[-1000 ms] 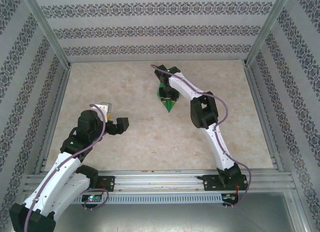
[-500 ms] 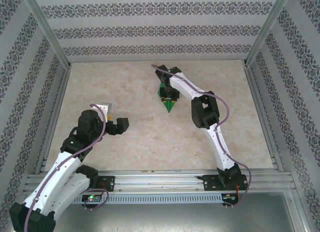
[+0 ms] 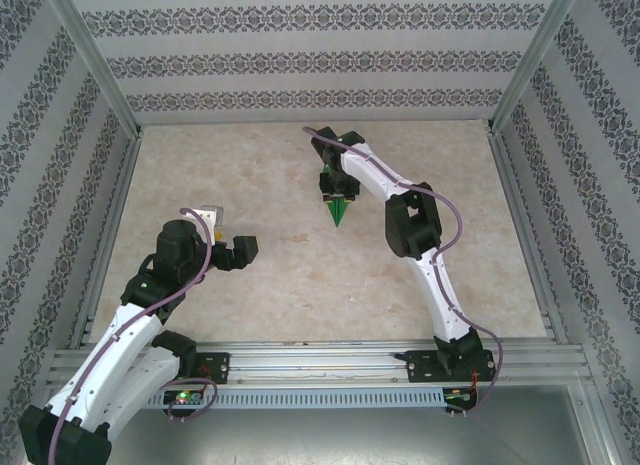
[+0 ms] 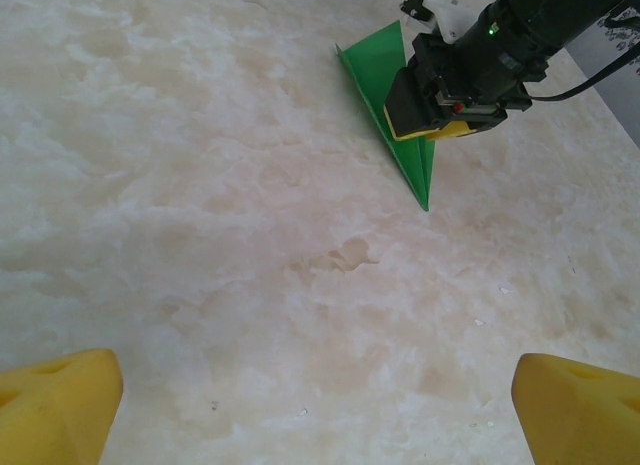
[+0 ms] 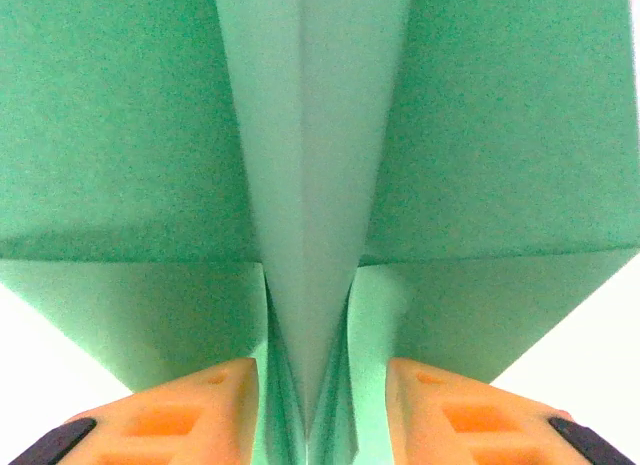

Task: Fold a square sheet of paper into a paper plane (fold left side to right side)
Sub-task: Place the paper plane at the center of the table.

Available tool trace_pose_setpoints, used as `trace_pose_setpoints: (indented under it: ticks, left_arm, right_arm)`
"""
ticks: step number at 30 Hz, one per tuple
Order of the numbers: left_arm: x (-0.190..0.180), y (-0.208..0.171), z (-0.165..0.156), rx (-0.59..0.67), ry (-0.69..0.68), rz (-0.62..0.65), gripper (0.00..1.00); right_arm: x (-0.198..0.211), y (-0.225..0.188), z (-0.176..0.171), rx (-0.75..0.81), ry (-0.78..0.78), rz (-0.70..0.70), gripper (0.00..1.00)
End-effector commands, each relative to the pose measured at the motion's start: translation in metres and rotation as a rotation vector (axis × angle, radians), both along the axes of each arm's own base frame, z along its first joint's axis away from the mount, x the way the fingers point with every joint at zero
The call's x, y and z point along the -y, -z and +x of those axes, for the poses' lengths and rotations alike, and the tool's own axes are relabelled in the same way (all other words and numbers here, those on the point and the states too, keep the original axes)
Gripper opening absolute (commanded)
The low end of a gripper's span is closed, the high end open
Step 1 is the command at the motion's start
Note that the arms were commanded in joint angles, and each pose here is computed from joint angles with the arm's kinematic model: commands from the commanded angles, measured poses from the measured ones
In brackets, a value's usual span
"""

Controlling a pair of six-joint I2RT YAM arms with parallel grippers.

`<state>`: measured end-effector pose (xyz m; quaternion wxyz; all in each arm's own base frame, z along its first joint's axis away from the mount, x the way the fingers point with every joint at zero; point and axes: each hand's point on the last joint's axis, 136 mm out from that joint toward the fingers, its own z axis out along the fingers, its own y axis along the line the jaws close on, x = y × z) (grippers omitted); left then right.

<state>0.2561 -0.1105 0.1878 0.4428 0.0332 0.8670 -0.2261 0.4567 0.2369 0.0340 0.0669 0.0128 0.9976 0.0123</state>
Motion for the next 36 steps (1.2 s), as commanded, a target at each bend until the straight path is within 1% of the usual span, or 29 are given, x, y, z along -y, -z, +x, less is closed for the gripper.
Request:
trace_pose_setpoints:
  ticks: [1,10,15,18,23,26,30,34,36]
  left_arm:
    - [-0.004,-0.012,0.003,0.012,-0.028,-0.021,1.00]
    - [-0.004,-0.015,0.005,0.021,-0.033,-0.028,1.00]
    - [-0.005,-0.015,0.008,0.028,-0.046,-0.031,1.00]
    - [-0.007,-0.015,0.010,0.025,-0.062,-0.033,1.00]
    - [-0.013,-0.017,0.015,0.029,-0.121,-0.061,1.00]
    - [-0.017,-0.019,0.017,0.029,-0.152,-0.065,1.00]
    - [-0.028,-0.018,0.017,0.029,-0.213,-0.062,1.00]
    - [-0.037,-0.020,0.016,0.041,-0.256,-0.041,1.00]
    - [-0.040,-0.023,0.016,0.049,-0.267,-0.026,1.00]
  right_arm:
    - [0.002,-0.023,-0.005,0.013,-0.022,0.010,0.40]
    - [0.002,-0.036,-0.009,0.032,-0.053,0.009,0.44]
    - [0.001,-0.068,-0.017,0.115,-0.102,-0.008,0.53]
    - [-0.008,-0.084,-0.034,0.156,-0.158,0.005,0.60]
    - [-0.006,-0.109,-0.066,0.243,-0.193,0.023,0.66]
    - [0.011,-0.122,-0.086,0.305,-0.191,0.020,0.71]
    - [0.044,-0.137,-0.108,0.405,-0.176,0.006,0.79]
    - [0.079,-0.151,-0.119,0.517,-0.151,-0.010,0.85]
    - [0.095,-0.155,-0.122,0.559,-0.136,-0.008,0.86]
